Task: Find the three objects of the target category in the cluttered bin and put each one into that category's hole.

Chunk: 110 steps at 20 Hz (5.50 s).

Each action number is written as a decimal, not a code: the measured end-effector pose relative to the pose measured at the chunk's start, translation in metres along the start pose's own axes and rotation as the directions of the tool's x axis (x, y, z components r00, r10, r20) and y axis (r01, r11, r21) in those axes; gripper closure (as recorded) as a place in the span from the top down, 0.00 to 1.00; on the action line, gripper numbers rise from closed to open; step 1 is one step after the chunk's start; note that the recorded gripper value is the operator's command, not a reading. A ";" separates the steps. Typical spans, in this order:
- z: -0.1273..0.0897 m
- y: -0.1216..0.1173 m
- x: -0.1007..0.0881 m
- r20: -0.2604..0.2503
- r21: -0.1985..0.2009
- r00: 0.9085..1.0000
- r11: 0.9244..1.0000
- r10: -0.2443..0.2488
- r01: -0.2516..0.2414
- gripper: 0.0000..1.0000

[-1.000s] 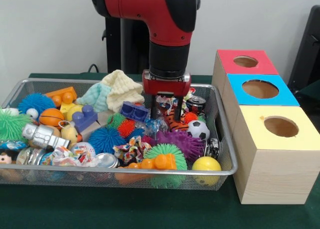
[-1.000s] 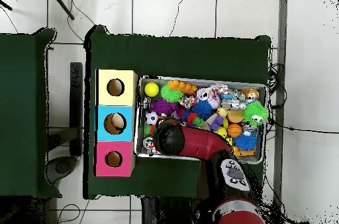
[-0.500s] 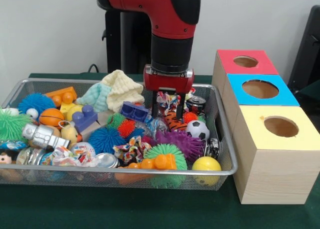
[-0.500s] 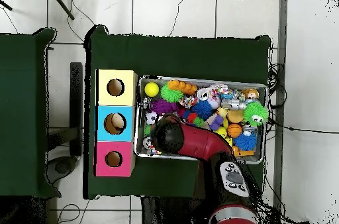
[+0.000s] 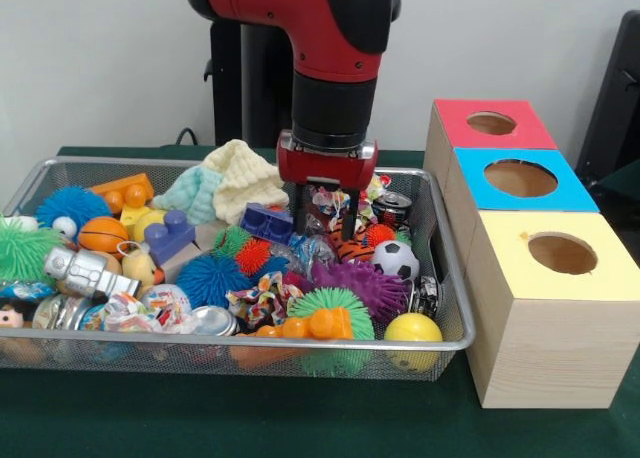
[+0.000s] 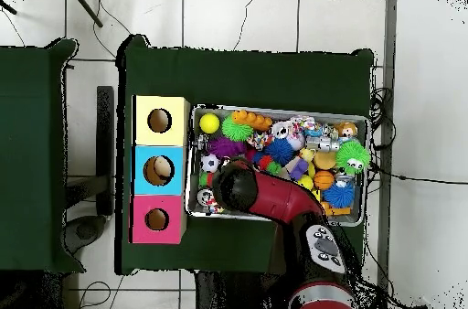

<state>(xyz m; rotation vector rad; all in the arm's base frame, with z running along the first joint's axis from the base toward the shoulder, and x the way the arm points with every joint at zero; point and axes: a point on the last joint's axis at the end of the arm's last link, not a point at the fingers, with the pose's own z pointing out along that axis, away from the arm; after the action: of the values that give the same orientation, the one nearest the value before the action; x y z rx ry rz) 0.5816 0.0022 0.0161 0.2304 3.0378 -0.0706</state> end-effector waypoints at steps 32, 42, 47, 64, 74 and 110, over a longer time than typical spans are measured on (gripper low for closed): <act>0.024 0.002 0.013 -0.023 0.018 0.998 0.998 0.063 -0.063 1.00; 0.027 0.004 0.011 -0.020 0.016 0.996 0.996 0.088 -0.087 1.00; 0.031 0.003 0.010 0.002 0.023 0.996 0.996 0.087 -0.087 1.00; 0.045 -0.003 0.006 0.075 0.047 0.994 0.995 0.084 -0.088 1.00; 0.046 -0.004 0.005 0.076 0.049 0.994 0.995 0.084 -0.088 1.00; 0.054 -0.009 -0.011 0.103 0.110 0.994 0.993 0.040 -0.052 0.00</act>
<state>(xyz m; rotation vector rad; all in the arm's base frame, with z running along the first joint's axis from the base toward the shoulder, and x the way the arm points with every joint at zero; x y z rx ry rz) 0.5959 -0.0117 -0.0361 0.2961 2.9293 -0.2427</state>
